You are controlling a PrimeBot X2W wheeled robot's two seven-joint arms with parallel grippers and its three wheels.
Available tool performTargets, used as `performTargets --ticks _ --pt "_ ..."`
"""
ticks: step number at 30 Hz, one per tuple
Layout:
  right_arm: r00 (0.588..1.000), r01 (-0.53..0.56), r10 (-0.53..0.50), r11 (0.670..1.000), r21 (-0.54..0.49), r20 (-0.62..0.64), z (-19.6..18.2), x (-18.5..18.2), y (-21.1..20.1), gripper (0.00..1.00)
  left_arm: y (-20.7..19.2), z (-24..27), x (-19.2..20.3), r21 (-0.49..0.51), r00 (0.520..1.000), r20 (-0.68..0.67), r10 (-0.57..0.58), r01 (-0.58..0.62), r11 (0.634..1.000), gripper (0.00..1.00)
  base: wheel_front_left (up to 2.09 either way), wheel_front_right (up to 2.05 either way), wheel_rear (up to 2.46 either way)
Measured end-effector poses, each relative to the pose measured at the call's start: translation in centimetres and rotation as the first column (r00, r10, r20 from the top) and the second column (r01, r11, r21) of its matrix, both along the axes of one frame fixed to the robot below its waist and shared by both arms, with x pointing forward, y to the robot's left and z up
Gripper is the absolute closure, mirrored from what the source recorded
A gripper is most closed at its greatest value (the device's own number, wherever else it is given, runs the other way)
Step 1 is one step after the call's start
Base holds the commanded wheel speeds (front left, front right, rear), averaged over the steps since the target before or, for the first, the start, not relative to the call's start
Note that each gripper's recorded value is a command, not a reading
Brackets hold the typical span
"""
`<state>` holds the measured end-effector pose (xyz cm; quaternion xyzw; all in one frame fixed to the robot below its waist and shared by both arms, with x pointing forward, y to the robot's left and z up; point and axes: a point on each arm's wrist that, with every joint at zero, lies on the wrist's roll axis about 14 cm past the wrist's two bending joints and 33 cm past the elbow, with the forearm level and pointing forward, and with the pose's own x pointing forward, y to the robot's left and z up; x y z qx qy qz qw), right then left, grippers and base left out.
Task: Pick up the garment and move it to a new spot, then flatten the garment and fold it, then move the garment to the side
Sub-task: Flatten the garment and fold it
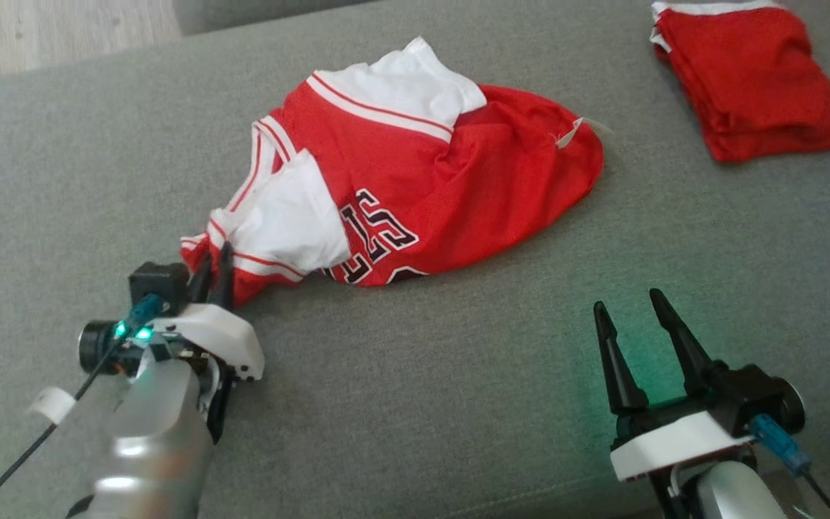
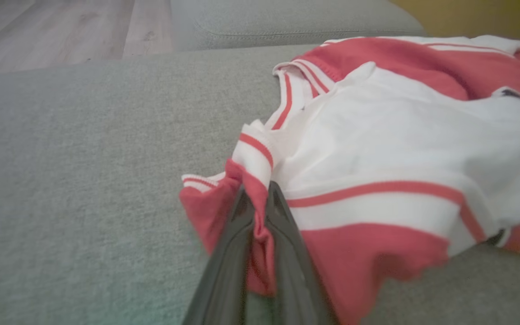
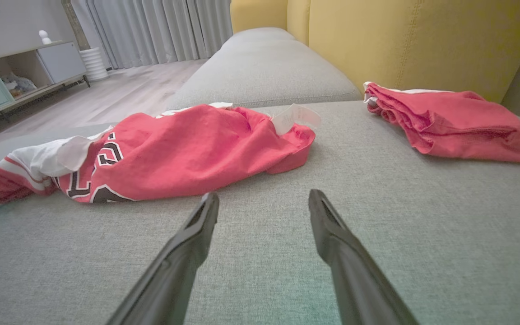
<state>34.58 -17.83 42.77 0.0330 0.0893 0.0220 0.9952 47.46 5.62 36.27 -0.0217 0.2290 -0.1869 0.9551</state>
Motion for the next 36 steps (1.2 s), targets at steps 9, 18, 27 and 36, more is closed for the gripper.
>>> performTargets --ticks 9,18,27,36 --pt "0.998 0.023 -0.024 0.999 0.025 0.059 1.9 -1.4 -0.3 0.0 -9.5 13.4 0.6 -0.021 0.875 0.407 -0.263 0.297 0.955 1.0 0.0 0.0 0.0" --pt "0.993 0.063 -0.068 0.996 0.063 0.096 3.0 -4.2 -0.7 0.0 -20.5 32.0 -1.9 0.08 0.5 0.75 -0.433 0.581 0.81 1.0 0.0 0.0 0.0" --pt "0.984 0.119 -0.132 0.987 0.108 0.121 3.8 -4.8 -2.1 0.0 -21.4 45.0 -0.7 0.178 0.298 0.875 -0.381 0.535 0.826 1.0 0.0 0.0 0.0" --pt "0.991 0.048 -0.062 0.992 0.116 0.121 3.7 -3.0 -0.4 0.0 -10.3 18.9 1.2 0.07 0.796 0.48 -0.368 0.384 0.921 1.0 0.0 0.0 0.0"
